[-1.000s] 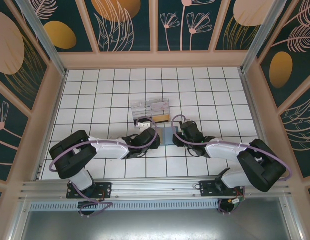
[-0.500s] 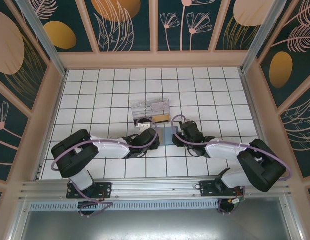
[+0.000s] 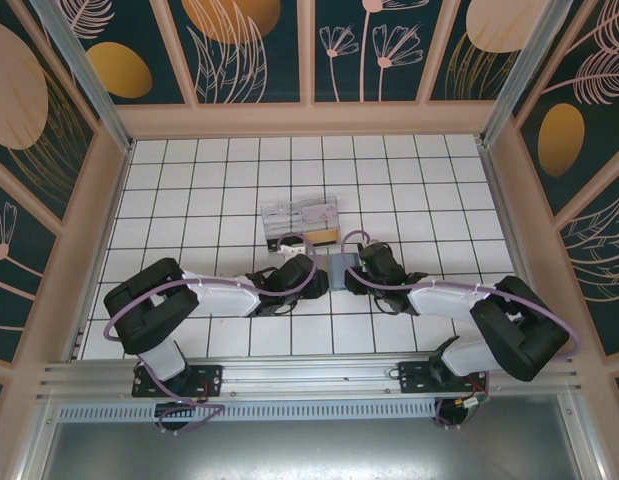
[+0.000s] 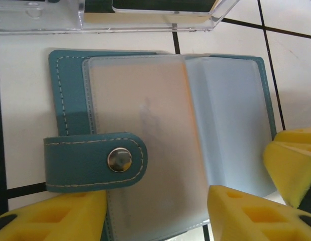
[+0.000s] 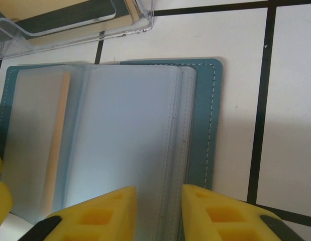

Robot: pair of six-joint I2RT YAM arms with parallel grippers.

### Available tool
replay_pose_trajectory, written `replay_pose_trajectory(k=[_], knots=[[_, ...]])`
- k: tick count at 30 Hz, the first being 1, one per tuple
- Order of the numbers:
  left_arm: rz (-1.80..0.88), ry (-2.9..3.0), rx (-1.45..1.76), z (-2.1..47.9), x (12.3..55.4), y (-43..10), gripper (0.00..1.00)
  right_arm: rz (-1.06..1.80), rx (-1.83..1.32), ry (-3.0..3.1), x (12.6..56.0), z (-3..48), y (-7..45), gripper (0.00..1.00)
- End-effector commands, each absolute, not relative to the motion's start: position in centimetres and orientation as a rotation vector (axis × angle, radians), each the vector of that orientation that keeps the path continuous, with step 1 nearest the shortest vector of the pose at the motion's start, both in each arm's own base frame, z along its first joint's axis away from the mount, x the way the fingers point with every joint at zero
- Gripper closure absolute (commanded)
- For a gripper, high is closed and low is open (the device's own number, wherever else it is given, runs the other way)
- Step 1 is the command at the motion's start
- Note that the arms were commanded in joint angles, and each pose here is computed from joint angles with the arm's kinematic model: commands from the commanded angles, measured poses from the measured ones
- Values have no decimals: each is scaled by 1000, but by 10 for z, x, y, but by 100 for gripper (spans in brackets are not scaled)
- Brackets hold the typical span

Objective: Take the credit cards out of the card holder

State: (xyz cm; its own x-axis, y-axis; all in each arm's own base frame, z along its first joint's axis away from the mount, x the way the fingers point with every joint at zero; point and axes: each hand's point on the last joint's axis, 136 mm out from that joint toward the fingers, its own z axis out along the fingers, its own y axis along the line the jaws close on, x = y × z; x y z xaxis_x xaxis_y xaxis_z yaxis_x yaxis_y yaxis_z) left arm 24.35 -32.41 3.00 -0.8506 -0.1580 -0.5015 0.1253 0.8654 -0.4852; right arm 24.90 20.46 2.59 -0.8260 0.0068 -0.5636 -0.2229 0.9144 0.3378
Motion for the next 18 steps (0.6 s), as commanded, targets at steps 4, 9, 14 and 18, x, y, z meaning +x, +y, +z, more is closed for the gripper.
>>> replay_pose_trajectory(k=[4,9,14,18], knots=[[-777,2477,15,35,241,-333,33,531,-165,2490,254,26,207,69],[-828,2452,35,42,240,-338,27,529,-167,2491,255,26,208,69],[-878,2433,55,48,239,-344,25,553,-179,2500,252,26,211,69],[-877,2429,44,49,240,-343,22,557,-177,2496,253,27,212,69]])
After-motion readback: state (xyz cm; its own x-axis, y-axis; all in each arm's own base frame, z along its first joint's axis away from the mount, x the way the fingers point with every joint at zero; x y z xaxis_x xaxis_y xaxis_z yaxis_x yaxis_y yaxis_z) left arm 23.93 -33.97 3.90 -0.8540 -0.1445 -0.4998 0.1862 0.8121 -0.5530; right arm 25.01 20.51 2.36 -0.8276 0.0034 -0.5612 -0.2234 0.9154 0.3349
